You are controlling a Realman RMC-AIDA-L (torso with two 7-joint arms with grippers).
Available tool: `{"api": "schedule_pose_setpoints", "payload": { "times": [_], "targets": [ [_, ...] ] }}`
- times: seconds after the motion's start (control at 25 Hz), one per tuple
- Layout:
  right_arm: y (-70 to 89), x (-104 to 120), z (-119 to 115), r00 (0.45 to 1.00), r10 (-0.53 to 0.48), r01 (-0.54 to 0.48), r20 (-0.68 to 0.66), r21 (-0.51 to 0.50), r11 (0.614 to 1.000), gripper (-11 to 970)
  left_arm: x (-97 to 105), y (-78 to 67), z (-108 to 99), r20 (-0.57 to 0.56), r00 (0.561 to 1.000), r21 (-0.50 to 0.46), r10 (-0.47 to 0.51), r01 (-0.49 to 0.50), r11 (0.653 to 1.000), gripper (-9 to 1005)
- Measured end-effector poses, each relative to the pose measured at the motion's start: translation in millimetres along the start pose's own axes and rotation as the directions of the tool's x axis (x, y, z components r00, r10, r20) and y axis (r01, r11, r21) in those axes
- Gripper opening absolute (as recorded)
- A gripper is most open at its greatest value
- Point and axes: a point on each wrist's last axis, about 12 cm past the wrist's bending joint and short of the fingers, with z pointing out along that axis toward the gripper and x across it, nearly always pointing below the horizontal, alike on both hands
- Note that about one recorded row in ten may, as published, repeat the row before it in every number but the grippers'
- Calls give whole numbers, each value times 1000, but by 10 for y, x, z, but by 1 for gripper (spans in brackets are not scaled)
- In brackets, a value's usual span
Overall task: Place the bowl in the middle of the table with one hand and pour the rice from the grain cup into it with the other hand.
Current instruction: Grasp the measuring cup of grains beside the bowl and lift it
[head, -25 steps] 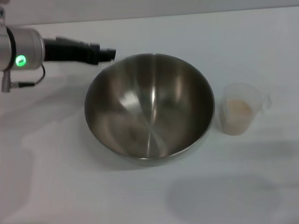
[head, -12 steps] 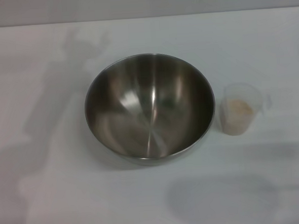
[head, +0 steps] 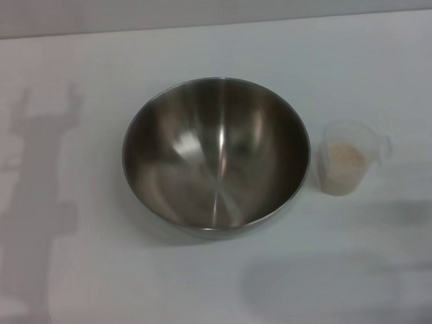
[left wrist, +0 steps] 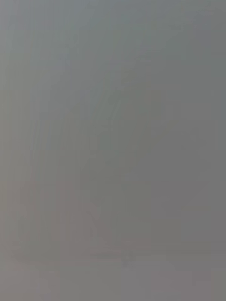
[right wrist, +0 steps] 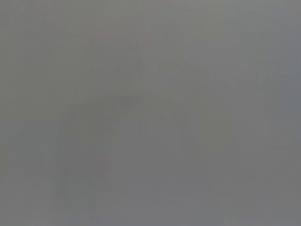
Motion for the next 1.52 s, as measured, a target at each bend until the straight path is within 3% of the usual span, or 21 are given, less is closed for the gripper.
{"api": "schedule_pose_setpoints", "payload": {
  "times": [0.16, 0.4, 0.72, 1.52],
  "targets": [
    [77, 78, 47, 998, -39, 36, -58, -49, 998, 782, 261, 200, -215, -67, 992, 11, -103, 104, 994, 829],
    [177, 186, 142, 989, -63, 48, -137, -116, 992, 782, 399, 416, -395, -131, 976, -45, -173, 169, 985, 828],
    [259, 269, 231, 977, -87, 52, -196, -178, 983, 781, 387, 446, -455, -121, 976, -53, -182, 177, 983, 828],
    [278, 315, 417, 968, -104, 59, -229, -196, 979, 782, 359, 400, -442, -104, 975, -33, -195, 193, 981, 829]
  ]
}}
